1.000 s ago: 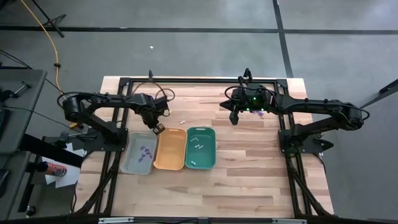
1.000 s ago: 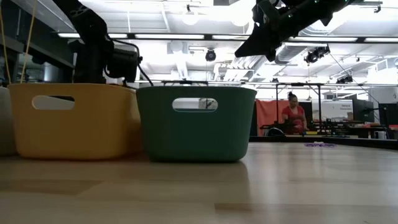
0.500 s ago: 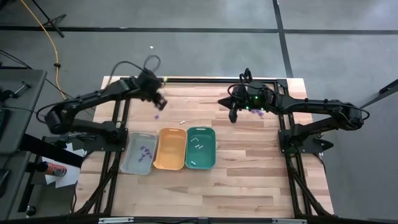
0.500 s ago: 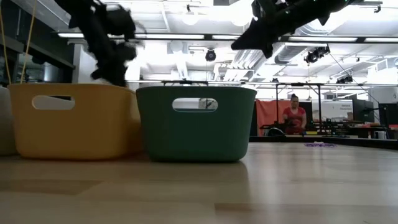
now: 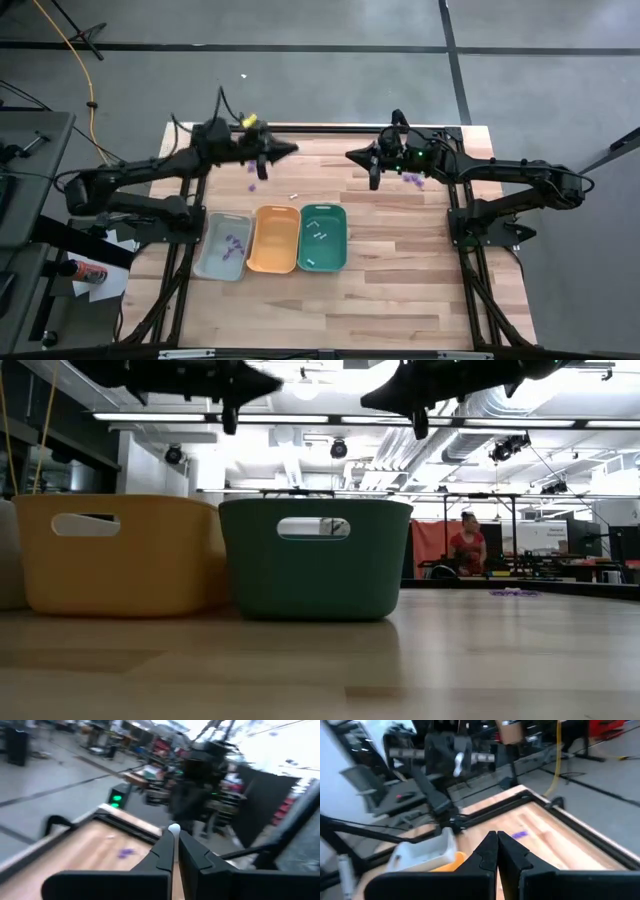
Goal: Sort Halloween decoration
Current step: Put the white bone toy into the green bin
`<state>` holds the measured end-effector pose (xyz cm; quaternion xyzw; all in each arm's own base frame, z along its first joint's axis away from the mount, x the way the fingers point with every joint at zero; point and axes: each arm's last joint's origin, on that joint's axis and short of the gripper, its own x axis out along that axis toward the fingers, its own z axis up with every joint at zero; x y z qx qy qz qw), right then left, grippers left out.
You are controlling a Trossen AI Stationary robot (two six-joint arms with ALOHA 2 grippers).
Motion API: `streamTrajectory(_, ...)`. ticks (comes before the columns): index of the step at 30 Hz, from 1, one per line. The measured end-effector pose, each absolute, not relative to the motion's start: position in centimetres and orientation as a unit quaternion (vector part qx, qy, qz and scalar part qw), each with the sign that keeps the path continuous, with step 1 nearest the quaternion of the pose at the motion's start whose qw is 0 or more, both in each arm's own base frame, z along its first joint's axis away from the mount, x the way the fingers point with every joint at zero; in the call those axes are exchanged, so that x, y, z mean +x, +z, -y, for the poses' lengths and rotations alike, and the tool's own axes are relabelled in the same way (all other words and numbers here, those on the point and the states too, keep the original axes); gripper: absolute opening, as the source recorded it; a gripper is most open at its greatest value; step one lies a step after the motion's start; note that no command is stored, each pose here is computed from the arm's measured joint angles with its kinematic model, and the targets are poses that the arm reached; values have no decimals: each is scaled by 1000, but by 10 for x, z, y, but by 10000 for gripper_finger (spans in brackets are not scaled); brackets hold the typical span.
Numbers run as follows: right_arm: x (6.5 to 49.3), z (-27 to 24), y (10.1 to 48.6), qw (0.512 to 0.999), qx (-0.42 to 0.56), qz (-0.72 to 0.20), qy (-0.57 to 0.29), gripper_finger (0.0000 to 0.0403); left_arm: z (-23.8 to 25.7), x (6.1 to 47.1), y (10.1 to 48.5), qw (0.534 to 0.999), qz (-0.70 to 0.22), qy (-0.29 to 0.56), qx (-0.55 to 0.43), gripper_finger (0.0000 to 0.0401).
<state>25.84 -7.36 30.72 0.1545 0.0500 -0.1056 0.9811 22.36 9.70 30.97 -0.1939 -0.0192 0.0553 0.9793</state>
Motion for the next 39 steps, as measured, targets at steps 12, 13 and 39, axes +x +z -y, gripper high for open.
streamTrajectory(12, 263, 54, 318, 992, 124, -12, 32, 0, 9, 252, 294, 971, 10, 63, -231, 1)
streamTrajectory(13, 263, 52, 320, 992, 118, -4, 36, 0, 15, 252, 292, 971, 6, 63, -230, 1)
streamTrajectory(39, 262, 52, 339, 986, 128, 100, -33, 0, 35, 349, 201, 902, -429, -2, -58, 41)
